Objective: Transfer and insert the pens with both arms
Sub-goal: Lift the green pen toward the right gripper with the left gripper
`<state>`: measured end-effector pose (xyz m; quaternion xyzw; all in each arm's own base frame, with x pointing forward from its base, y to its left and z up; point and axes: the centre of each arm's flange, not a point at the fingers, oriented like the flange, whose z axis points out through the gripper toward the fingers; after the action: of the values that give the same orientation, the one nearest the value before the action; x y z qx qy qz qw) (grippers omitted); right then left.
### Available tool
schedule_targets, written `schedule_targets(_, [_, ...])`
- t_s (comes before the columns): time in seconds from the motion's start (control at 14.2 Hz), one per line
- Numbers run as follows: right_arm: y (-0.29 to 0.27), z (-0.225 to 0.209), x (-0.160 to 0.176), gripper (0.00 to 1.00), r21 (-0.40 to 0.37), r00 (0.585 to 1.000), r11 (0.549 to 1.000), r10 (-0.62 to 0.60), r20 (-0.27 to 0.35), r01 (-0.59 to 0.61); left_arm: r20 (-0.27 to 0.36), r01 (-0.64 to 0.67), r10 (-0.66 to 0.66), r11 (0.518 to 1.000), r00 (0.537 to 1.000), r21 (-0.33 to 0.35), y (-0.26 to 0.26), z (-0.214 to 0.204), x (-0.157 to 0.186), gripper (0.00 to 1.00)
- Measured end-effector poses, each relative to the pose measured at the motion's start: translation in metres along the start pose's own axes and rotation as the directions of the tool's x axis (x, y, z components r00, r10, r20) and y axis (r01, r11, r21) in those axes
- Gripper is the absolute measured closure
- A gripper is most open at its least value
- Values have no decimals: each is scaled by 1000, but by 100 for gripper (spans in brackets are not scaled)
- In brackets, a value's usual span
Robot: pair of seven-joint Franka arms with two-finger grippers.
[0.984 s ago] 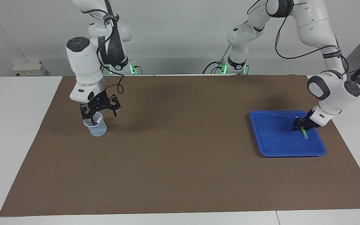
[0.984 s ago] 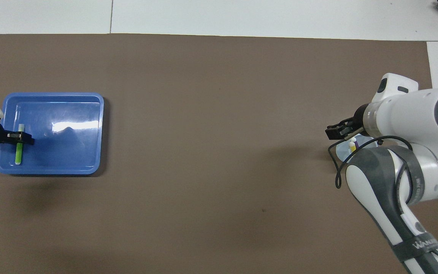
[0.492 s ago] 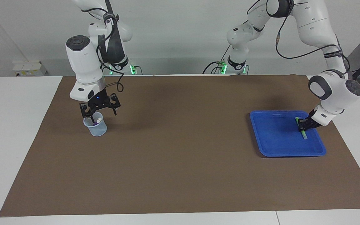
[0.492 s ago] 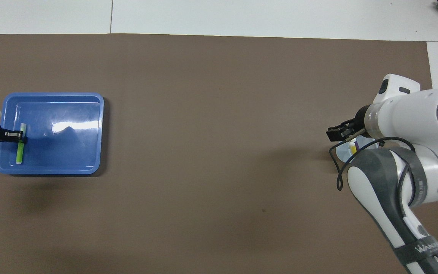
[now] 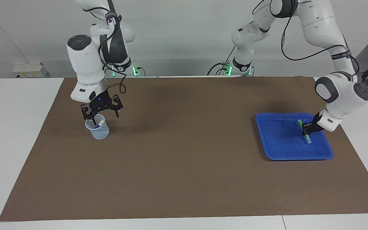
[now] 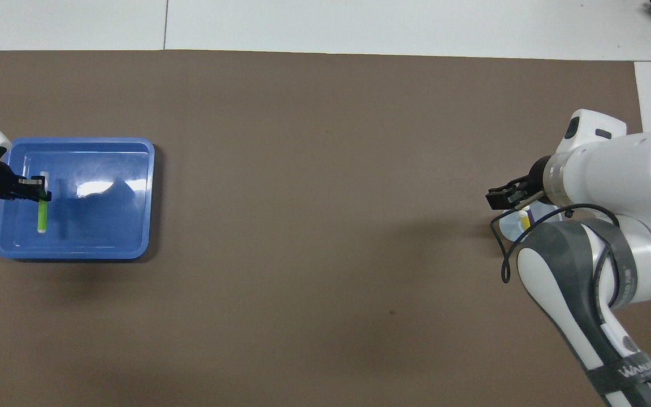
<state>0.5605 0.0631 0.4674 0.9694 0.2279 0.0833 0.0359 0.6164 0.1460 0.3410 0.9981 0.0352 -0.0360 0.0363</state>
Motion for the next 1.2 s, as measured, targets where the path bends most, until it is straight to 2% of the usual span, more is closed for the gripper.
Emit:
schedule_targets(0.14, [0,-1,0,0,0,1000,1000,0,0,0,4,106,-106,993,994,-51,25,-35,5,84])
schedule_targets(0.28, [0,-1,0,0,-1,1000,1000,0,-2,0,14,197,-197,978,980,-70,50,-64,1,84])
schedule_targets(0.35, [0,-2,0,0,-2,1000,1000,0,-3,0,23,251,-250,964,968,-85,63,-77,-4,84])
schedule_targets(0.49, [0,-7,1,0,-6,1000,1000,0,-11,0,45,386,-384,909,922,-156,86,-101,-12,84])
schedule_targets(0.7, [1,-12,2,0,-10,1000,1000,0,-21,0,105,575,-567,789,817,-217,125,-132,-25,84])
schedule_targets(0.98, [0,-12,2,0,-5,1000,1000,3,-21,-3,201,771,-748,585,633,-253,181,-161,-38,84])
schedule_targets(1.2, [-5,-12,4,0,114,995,990,91,-51,-84,236,855,-831,441,504,-275,224,-175,-53,84])
